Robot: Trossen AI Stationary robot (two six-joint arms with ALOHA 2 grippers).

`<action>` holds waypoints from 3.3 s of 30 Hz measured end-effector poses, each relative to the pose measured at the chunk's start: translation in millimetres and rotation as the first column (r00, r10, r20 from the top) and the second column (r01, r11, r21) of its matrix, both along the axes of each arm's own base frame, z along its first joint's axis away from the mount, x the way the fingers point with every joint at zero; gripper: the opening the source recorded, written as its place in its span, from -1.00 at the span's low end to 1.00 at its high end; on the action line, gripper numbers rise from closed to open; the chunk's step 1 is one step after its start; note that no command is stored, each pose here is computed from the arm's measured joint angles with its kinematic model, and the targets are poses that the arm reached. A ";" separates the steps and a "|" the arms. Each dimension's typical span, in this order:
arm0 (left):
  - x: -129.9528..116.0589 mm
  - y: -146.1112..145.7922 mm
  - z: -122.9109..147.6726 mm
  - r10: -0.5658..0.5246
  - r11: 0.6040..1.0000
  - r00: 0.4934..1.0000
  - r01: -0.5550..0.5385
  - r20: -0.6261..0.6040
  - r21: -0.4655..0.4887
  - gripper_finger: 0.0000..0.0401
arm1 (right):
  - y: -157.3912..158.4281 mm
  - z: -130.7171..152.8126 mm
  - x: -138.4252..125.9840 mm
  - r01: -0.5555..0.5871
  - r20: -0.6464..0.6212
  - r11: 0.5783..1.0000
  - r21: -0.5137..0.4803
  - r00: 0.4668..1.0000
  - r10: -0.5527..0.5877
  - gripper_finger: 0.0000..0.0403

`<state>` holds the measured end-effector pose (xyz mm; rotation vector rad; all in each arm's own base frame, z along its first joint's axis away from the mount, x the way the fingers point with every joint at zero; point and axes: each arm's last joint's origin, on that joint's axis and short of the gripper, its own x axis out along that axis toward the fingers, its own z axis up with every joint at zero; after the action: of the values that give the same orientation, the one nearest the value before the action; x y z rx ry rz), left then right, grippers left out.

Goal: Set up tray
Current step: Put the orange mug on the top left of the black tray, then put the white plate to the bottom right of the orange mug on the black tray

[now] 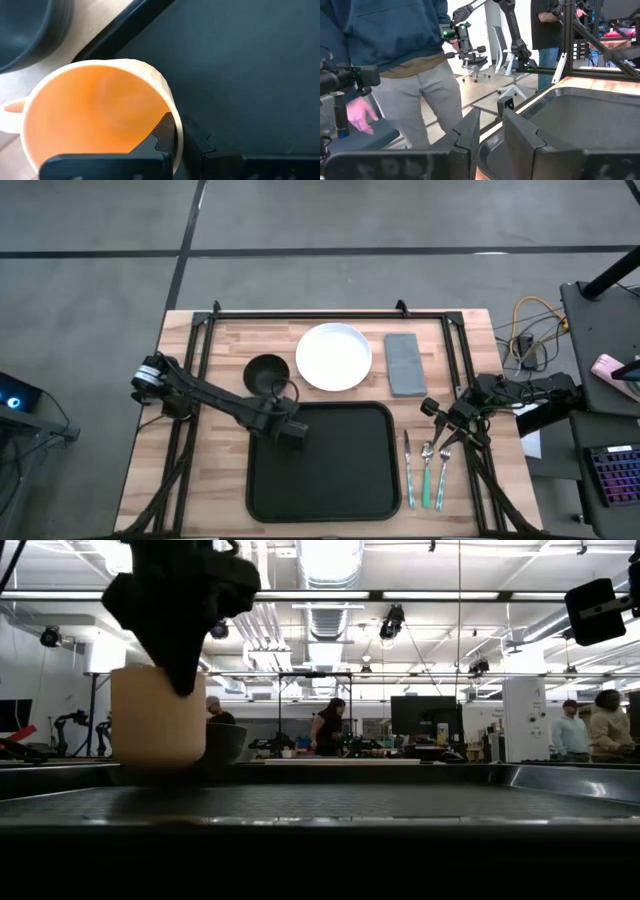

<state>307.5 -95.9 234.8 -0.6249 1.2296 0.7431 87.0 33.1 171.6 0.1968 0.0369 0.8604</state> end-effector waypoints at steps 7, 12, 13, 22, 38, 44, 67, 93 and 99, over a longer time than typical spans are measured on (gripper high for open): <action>-1.3 -0.1 -14.0 -0.001 1.000 1.000 0.001 0.009 -0.023 -1.00 | 0.0 0.0 0.0 0.000 0.000 1.000 0.000 1.000 0.000 -0.65; -5.0 1.0 -19.8 -0.002 1.000 1.000 0.002 -0.006 -0.020 -1.00 | 0.0 -0.1 0.0 0.000 -0.001 1.000 0.000 1.000 0.000 -0.62; -5.4 1.2 -20.4 -0.003 1.000 1.000 0.002 -0.007 -0.019 -1.00 | 0.0 -0.1 0.0 0.000 0.000 1.000 0.000 1.000 0.000 -0.62; -6.0 1.4 -22.3 -0.006 1.000 1.000 0.005 -0.008 -0.018 -1.00 | 0.0 -0.1 0.0 0.000 0.000 1.000 0.000 1.000 0.000 -0.63; -7.6 1.6 -21.2 -0.013 0.999 1.000 0.013 -0.009 -0.031 -0.91 | 0.0 -0.1 0.0 0.000 -0.001 1.000 0.000 1.000 0.000 -0.60; -8.3 1.9 -17.6 -0.049 0.998 0.999 0.049 0.001 -0.027 -0.83 | 0.0 0.0 0.0 0.000 0.000 1.000 0.000 1.000 0.000 -0.61; -55.0 37.1 57.4 0.066 0.992 0.964 -0.090 0.259 0.084 -0.28 | 0.0 0.0 0.0 0.000 0.000 1.000 0.000 1.000 0.000 -0.60; -44.3 138.9 37.5 -0.059 0.998 0.996 0.061 0.068 -0.027 0.25 | 0.0 0.0 0.0 0.000 0.000 1.000 0.000 1.000 0.000 -0.60; -31.1 142.7 22.8 -0.090 0.995 0.996 0.091 0.008 -0.038 0.25 | 0.0 0.0 0.0 0.000 0.000 1.000 0.000 1.000 0.000 -0.64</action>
<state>276.5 46.8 257.6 -0.5987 1.2605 0.6428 87.0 33.1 171.6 0.1968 0.0369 0.8601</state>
